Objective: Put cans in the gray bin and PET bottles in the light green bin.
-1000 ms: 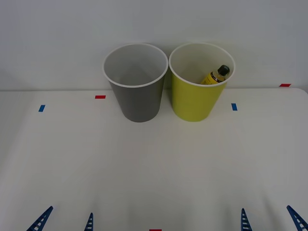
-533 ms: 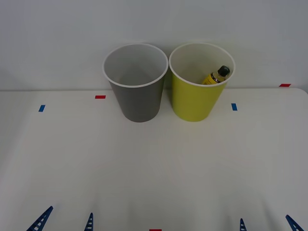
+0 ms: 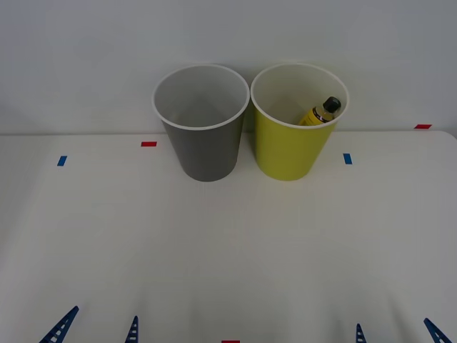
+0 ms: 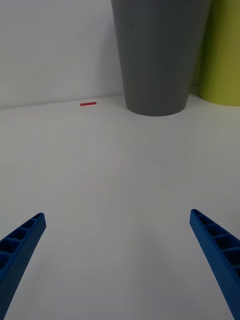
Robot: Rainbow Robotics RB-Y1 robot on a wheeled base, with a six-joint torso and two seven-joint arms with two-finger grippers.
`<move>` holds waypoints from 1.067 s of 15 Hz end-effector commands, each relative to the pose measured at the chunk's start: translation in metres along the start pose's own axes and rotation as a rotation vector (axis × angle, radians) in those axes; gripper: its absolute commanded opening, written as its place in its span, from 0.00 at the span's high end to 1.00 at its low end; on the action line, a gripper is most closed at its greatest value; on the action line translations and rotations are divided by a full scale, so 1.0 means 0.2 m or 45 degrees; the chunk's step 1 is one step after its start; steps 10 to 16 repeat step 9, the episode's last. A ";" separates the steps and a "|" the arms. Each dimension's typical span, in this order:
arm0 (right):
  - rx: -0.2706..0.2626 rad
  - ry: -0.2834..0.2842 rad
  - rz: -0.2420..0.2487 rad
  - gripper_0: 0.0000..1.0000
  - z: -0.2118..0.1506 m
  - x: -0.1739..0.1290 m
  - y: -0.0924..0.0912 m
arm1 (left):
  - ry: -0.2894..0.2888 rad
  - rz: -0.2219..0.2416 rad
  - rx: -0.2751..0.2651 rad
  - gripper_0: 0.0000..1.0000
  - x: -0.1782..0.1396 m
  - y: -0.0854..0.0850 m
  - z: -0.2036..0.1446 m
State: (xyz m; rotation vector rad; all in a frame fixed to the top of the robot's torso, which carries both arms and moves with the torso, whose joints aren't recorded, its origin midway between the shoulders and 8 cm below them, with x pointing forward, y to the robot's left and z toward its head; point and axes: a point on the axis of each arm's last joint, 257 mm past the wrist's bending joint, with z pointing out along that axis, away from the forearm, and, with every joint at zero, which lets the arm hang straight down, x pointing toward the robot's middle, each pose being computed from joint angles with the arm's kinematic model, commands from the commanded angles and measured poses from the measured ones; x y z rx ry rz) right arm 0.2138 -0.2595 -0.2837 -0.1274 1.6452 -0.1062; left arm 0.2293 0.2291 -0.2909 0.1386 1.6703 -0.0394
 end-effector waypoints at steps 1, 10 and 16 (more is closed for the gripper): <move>0.000 0.000 0.000 0.00 0.00 0.00 0.00 | 0.000 0.000 0.000 0.00 0.00 0.00 0.00; 0.000 0.000 0.000 0.00 0.00 0.00 0.00 | 0.000 0.000 0.000 0.00 0.00 0.00 0.00; 0.000 0.000 0.000 0.00 0.00 0.00 0.00 | 0.000 0.000 0.000 0.00 0.00 0.00 0.00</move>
